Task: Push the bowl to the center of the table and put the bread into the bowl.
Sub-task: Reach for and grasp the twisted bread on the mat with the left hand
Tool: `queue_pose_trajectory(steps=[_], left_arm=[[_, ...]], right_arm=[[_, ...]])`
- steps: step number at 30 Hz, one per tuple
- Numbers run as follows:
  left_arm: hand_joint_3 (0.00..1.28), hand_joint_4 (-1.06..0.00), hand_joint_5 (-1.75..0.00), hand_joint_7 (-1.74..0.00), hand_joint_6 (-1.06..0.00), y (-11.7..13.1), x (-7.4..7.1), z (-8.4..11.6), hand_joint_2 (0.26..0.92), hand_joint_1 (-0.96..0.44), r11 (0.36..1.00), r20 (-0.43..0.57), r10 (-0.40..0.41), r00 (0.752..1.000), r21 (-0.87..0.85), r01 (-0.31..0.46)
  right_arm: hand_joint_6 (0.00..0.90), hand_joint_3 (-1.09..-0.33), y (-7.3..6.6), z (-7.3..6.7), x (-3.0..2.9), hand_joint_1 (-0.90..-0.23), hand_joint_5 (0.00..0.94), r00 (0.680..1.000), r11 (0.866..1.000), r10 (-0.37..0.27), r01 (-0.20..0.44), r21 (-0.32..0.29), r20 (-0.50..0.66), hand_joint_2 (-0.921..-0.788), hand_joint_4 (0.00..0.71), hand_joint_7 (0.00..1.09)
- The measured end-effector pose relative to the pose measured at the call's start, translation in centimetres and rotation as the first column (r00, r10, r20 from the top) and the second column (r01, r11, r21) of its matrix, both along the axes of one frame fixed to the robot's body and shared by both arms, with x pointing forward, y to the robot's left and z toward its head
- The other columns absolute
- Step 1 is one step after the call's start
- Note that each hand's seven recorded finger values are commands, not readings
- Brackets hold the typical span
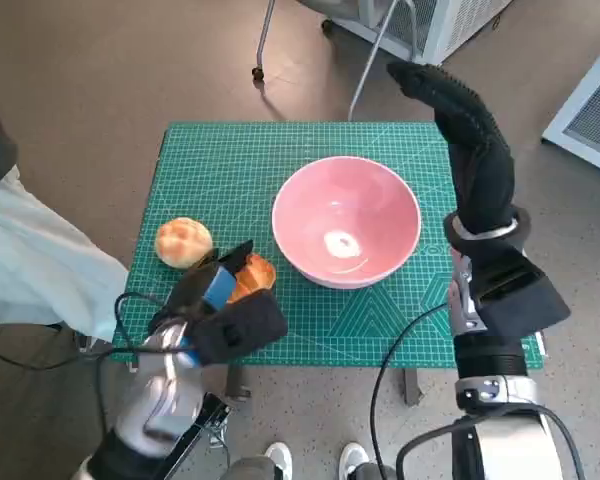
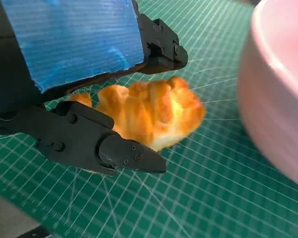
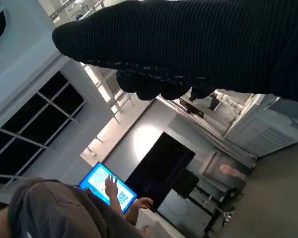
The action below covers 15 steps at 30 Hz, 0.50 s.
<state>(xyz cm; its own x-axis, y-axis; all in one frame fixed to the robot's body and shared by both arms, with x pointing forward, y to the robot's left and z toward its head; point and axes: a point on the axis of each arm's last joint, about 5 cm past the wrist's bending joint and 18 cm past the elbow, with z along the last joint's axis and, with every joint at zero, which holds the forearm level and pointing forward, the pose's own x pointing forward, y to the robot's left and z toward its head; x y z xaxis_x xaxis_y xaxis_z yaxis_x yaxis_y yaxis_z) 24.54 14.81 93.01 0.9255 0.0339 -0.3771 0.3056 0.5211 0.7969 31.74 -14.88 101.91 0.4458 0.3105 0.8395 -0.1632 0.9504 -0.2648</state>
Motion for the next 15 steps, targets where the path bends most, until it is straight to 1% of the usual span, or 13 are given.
queue_pose_trajectory(steps=[1, 2, 3, 4, 5, 6, 7, 8, 11, 13, 15], left_arm=[[0.0, -0.4, -0.09, -0.11, -0.45, -0.1, 0.1, -0.1, 0.89, -0.35, 1.0, 0.003, -0.002, 1.0, 0.002, 0.002], [0.04, -0.48, -0.52, -0.14, -0.48, -0.1, 0.3, -0.2, 0.901, -0.09, 1.0, 0.008, -0.001, 1.0, 0.004, 0.001], [0.06, -0.51, -0.68, -0.15, -0.5, -0.1, 0.5, -0.3, 0.905, 0.0, 1.0, 0.017, -0.001, 1.0, 0.006, 0.001], [0.17, -0.55, -0.92, -0.22, -0.5, -0.1, 0.6, -0.4, 0.866, 0.13, 1.0, 0.026, 0.0, 1.0, 0.008, 0.0], [0.38, -0.57, -1.11, -0.32, -0.49, -0.1, 0.7, -0.4, 0.76, 0.23, 1.0, 0.037, 0.0, 0.999, 0.007, 0.0], [0.59, -0.58, -1.28, -0.46, -0.49, 0.1, 0.8, -0.5, 0.667, 0.29, 1.0, 0.049, 0.002, 0.999, 0.009, -0.002], [0.66, -0.58, -1.34, -0.51, -0.49, 0.2, 0.9, -0.6, 0.632, 0.32, 1.0, 0.064, 0.002, 0.998, 0.01, -0.003], [0.69, -0.54, -1.41, -0.97, -0.49, 0.4, 1.0, -0.6, 0.637, 0.16, 1.0, 0.076, 0.003, 0.997, 0.012, -0.004], [0.69, -0.53, -1.42, -1.23, -0.51, 0.8, 1.1, -0.7, 0.637, 0.07, 1.0, 0.113, -0.006, 0.994, 0.015, 0.004], [0.68, -0.57, -1.5, -1.18, -0.55, 1.1, 1.1, -0.8, 0.63, 0.03, 1.0, 0.131, -0.016, 0.991, 0.013, 0.014], [0.65, -0.59, -1.5, -1.15, -0.58, 1.3, 1.1, -0.9, 0.642, 0.02, 1.0, 0.147, -0.025, 0.989, 0.004, 0.025]], right_arm=[[-0.001, -0.83, 0.0, 0.0, -0.01, -0.65, 0.023, 1.0, 1.0, 0.001, -0.001, -0.001, 0.0, -0.921, 0.279, 0.74], [-0.001, -0.829, 0.0, 0.0, -0.01, -0.65, 0.022, 1.0, 1.0, 0.003, -0.003, -0.001, 0.001, -0.921, 0.279, 0.74], [-0.001, -0.829, 0.0, 0.0, -0.01, -0.65, 0.022, 1.0, 1.0, 0.004, -0.004, 0.001, 0.0, -0.921, 0.279, 0.74], [-0.001, -0.828, 0.0, 0.0, -0.01, -0.649, 0.022, 1.0, 1.0, 0.005, -0.005, 0.001, 0.0, -0.921, 0.279, 0.74], [-0.001, -0.828, 0.1, 0.0, -0.01, -0.647, 0.022, 1.0, 1.0, 0.006, -0.006, 0.0, 0.0, -0.921, 0.278, 0.74], [-0.001, -0.827, 0.1, 0.0, -0.02, -0.644, 0.022, 1.0, 1.0, 0.007, -0.007, -0.001, 0.0, -0.921, 0.278, 0.74], [-0.001, -0.827, 0.1, 0.0, -0.02, -0.643, 0.022, 1.0, 1.0, 0.008, -0.008, -0.002, 0.0, -0.921, 0.278, 0.74], [-0.001, -0.827, 0.1, 0.0, -0.03, -0.641, 0.023, 1.0, 1.0, 0.008, -0.008, -0.002, 0.001, -0.921, 0.279, 0.74], [-0.001, -0.827, 0.1, -0.1, -0.05, -0.64, 0.023, 1.0, 1.0, 0.009, -0.009, -0.004, 0.002, -0.921, 0.279, 0.74], [-0.001, -0.827, 0.1, -0.1, -0.06, -0.639, 0.023, 1.0, 1.0, 0.01, -0.01, -0.006, 0.002, -0.921, 0.279, 0.74], [-0.001, -0.827, 0.1, -0.2, -0.08, -0.639, 0.023, 1.0, 1.0, 0.01, -0.01, -0.006, 0.002, -0.921, 0.279, 0.74]])
